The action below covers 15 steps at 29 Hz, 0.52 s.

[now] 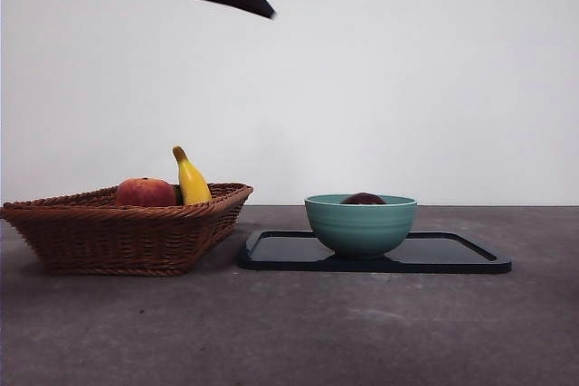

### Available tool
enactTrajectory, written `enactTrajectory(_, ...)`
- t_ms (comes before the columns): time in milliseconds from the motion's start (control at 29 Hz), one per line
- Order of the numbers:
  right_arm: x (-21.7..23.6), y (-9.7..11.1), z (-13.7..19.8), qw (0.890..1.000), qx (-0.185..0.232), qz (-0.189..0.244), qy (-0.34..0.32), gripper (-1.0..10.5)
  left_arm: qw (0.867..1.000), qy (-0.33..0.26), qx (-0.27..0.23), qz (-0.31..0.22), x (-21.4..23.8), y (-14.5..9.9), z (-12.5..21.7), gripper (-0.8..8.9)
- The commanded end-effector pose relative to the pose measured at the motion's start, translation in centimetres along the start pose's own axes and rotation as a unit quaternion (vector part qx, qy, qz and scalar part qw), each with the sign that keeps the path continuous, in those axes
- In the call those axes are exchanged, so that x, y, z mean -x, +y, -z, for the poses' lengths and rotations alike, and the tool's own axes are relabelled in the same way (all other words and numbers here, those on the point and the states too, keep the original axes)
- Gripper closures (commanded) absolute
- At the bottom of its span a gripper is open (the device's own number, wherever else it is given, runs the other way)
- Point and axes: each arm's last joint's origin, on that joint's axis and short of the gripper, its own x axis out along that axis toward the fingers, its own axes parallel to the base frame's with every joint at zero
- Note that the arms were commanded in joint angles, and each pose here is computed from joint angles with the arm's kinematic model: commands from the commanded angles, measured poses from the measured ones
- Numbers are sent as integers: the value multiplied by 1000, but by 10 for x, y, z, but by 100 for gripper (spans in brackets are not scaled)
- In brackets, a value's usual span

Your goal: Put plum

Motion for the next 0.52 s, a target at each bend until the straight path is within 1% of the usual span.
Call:
enactTrajectory(34, 1, 1, 0, 1000, -6, -9, 3, 744, 1000, 5, -20, 5, -24, 3, -11, 408)
enactTrajectory(276, 6, 3, 7, 1000, -12, -9, 19, 744, 998, 32, -51, -28, -80, 16, -14, 408)
enactTrajectory(448, 11, 4, 13, 1000, -15, -8, 21, 744, 996, 54, -67, -29, -126, 26, 2, 408)
enactTrajectory(517, 12, 4, 14, 999, -17, -8, 26, 744, 993, 71, -86, -38, -142, 28, 11, 408)
